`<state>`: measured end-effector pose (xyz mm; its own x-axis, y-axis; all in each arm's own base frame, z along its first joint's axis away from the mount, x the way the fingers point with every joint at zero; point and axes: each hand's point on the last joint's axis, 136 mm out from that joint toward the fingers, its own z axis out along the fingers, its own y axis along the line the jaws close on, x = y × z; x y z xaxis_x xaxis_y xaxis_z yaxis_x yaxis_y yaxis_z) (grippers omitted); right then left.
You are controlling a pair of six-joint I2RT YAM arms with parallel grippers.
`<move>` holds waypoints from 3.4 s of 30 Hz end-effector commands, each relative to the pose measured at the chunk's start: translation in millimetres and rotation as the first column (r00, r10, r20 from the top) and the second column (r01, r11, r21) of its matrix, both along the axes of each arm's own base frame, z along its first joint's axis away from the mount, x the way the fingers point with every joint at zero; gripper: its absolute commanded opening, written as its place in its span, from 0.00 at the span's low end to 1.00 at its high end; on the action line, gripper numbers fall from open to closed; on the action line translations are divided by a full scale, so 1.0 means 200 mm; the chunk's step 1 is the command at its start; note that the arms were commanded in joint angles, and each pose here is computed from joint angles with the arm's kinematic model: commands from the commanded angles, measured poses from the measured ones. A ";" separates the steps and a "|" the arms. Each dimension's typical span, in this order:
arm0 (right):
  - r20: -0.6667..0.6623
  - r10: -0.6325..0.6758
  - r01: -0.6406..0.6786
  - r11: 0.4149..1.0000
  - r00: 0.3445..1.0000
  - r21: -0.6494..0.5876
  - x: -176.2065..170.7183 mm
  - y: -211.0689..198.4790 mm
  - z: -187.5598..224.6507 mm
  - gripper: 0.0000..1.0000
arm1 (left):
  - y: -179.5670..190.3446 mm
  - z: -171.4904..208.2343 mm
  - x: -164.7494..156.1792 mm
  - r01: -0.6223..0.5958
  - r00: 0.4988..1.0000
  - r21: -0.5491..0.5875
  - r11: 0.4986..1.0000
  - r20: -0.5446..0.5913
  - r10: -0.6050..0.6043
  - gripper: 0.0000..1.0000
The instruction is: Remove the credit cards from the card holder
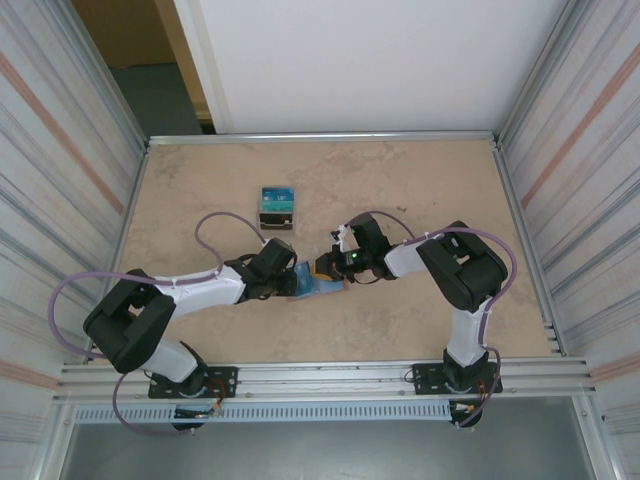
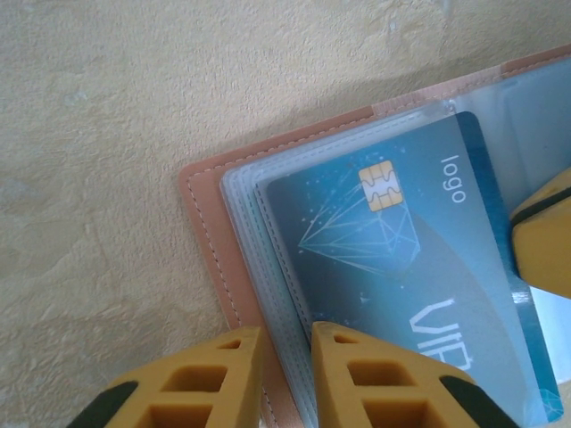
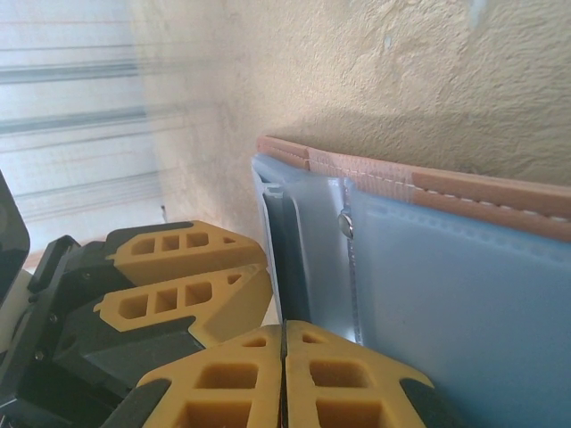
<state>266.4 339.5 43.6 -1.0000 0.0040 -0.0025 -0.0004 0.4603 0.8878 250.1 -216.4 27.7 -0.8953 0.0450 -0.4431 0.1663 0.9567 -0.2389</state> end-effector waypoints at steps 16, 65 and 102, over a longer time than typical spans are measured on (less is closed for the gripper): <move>0.006 0.030 -0.030 0.999 1.000 -0.031 -0.03 0.00 -0.03 0.05 | 0.02 -0.04 -0.03 -0.007 0.999 0.021 1.000 -0.046 0.008 0.23; 0.082 0.052 -0.026 0.955 0.995 -0.294 0.02 -0.22 -0.03 0.00 | 0.02 0.11 0.07 0.047 0.991 0.372 0.927 0.096 -0.089 0.79; 0.079 0.091 -0.083 0.992 0.993 -0.098 -0.03 -0.08 0.00 0.25 | -0.04 -0.03 -0.03 0.060 0.998 0.335 0.940 0.005 -0.066 0.63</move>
<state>264.2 316.7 47.2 -0.9933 -0.0689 -0.0923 -0.1150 0.5460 0.8298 254.7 -231.6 31.1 -0.8637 0.2352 -0.4458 0.2249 0.9713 0.0768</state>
